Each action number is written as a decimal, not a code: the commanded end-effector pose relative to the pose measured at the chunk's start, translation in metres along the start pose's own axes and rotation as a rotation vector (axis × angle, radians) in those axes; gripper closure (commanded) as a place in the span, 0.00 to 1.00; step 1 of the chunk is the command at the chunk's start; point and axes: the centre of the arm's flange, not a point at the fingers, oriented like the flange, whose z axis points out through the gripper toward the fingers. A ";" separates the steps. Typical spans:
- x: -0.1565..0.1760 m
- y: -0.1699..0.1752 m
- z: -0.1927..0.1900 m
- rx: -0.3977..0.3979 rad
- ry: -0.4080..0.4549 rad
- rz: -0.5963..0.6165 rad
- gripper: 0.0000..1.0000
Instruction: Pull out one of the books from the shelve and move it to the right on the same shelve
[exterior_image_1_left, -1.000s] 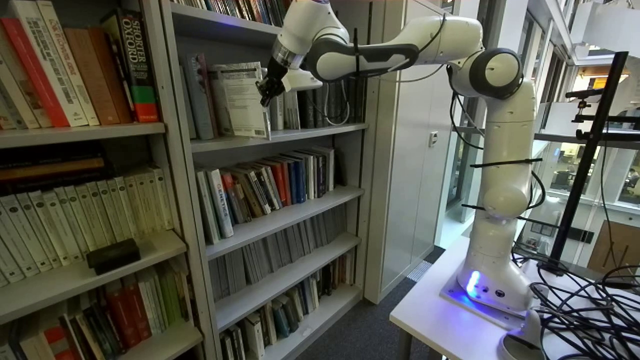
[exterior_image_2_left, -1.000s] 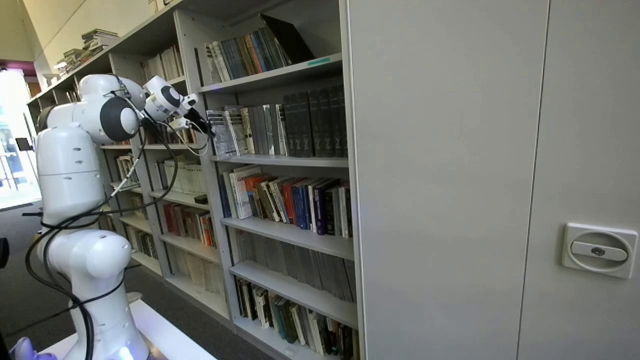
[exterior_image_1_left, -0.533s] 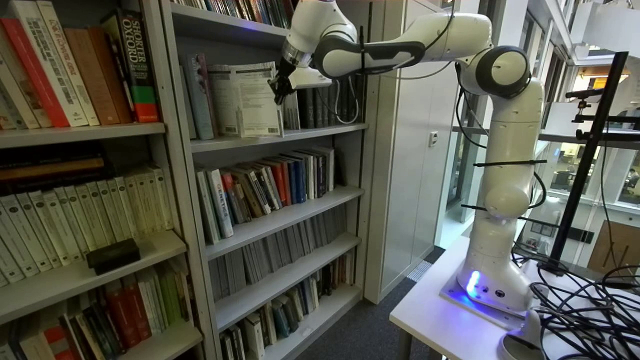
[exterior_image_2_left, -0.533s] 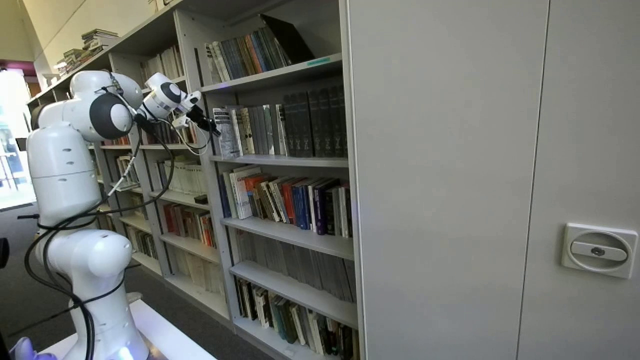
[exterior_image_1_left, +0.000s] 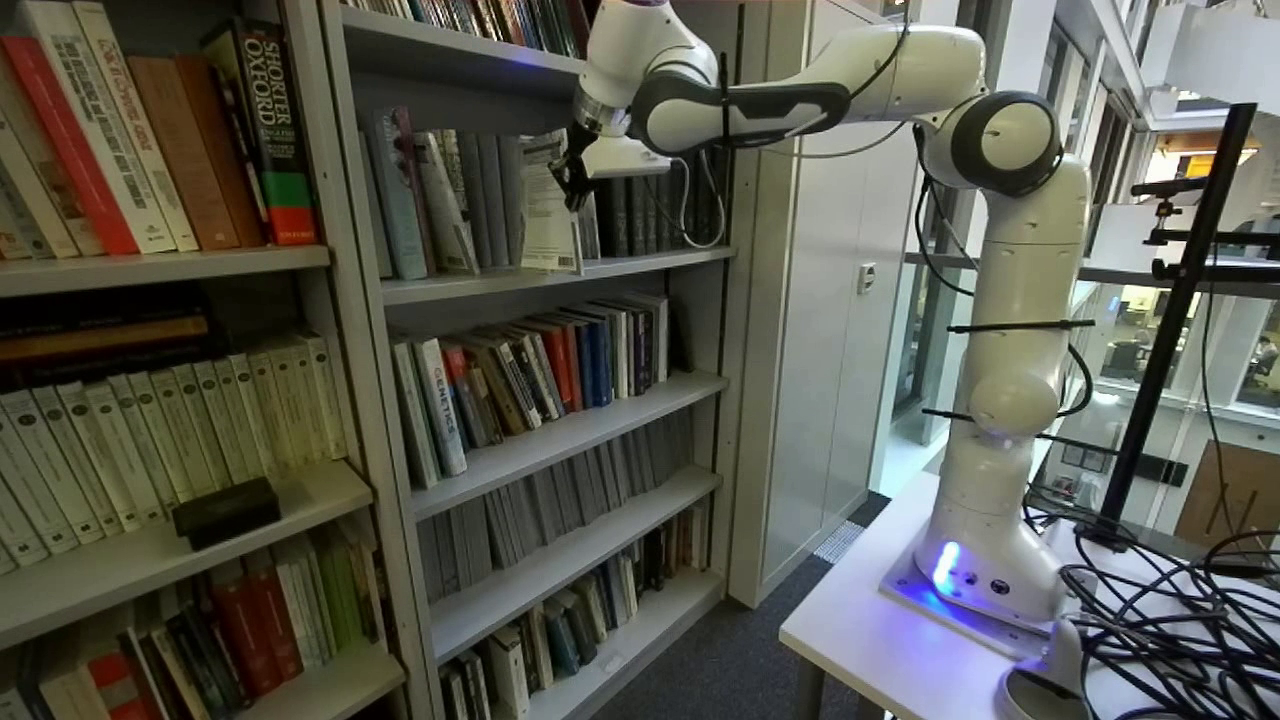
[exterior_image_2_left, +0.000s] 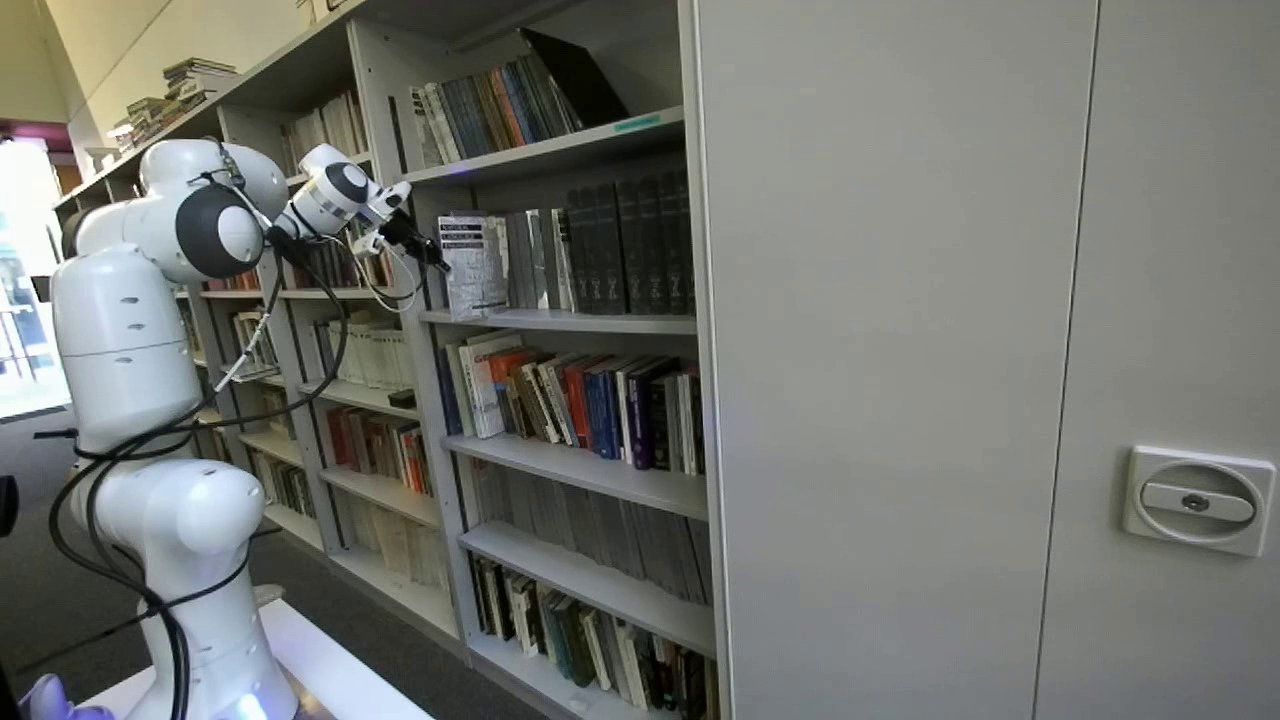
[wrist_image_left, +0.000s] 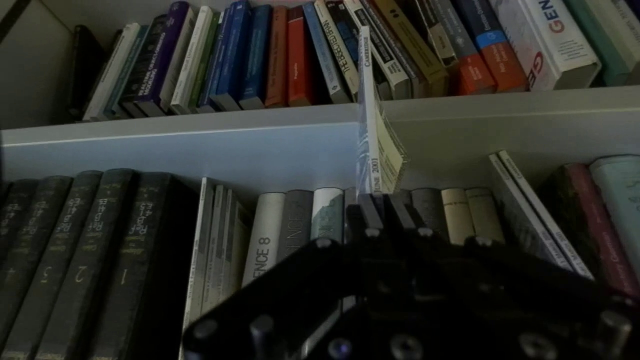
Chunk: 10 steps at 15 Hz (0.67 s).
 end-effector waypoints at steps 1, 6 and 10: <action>0.000 0.021 -0.006 -0.058 0.018 0.055 0.98; 0.012 0.030 -0.002 -0.101 0.042 0.104 0.98; 0.018 0.037 0.003 -0.140 0.057 0.130 0.98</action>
